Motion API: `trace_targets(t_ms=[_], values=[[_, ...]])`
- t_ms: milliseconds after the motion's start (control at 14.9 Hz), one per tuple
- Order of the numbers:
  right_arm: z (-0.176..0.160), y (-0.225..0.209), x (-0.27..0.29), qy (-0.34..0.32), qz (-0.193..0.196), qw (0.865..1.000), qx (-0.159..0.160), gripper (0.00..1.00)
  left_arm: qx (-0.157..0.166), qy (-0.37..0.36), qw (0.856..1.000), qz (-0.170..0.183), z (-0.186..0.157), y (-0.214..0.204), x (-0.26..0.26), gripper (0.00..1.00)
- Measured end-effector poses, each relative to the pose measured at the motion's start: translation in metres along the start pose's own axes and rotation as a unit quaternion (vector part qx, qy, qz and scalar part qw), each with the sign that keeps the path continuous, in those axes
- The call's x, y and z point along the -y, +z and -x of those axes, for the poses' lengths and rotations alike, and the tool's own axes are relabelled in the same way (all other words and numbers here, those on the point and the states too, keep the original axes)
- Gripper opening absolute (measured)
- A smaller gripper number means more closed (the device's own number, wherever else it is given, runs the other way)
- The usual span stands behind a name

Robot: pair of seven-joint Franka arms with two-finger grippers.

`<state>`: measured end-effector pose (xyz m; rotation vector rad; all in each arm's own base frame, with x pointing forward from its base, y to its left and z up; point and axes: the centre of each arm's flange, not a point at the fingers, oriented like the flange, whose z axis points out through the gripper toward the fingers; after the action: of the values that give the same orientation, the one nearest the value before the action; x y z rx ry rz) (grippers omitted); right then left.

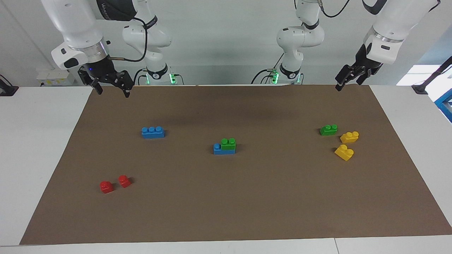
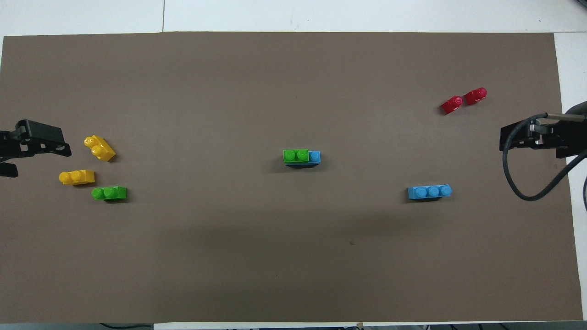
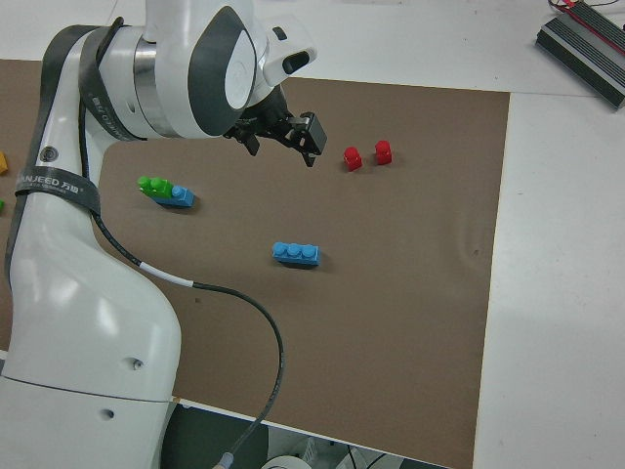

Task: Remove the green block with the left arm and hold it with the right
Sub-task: 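Move the left gripper while the right gripper moves toward the center brick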

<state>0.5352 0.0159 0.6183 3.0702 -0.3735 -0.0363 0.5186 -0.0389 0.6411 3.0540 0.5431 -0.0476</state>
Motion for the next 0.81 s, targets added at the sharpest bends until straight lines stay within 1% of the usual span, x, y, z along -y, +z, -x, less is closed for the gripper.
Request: trace_targets(t_ms=[135,202,269,404,538,673,808], values=[[0.000,0.004,0.008,0.082,-0.028,0.996,0.003,1.00,-0.004,-0.059,0.998,0.006,0.004,0.003,-0.014,1.00],[0.000,0.007,0.013,0.129,-0.045,0.991,0.010,1.00,-0.007,-0.092,0.996,0.009,0.008,0.007,-0.027,1.00],[-0.001,0.012,0.017,0.181,-0.060,0.981,0.018,0.99,-0.010,-0.129,0.991,0.012,0.014,0.011,-0.041,1.00],[0.000,0.026,0.028,0.289,-0.087,0.952,0.050,1.00,-0.016,-0.213,0.977,0.020,0.029,0.021,-0.073,1.00],[0.001,0.043,0.045,0.375,-0.106,0.915,0.100,0.99,-0.017,-0.301,0.953,0.027,0.051,0.032,-0.103,1.00],[-0.002,0.066,0.058,0.436,-0.109,0.881,0.147,1.00,-0.017,-0.376,0.926,0.035,0.075,0.040,-0.128,1.00],[-0.007,0.094,0.070,0.470,-0.113,0.857,0.178,1.00,-0.015,-0.429,0.903,0.038,0.096,0.046,-0.146,1.00]])
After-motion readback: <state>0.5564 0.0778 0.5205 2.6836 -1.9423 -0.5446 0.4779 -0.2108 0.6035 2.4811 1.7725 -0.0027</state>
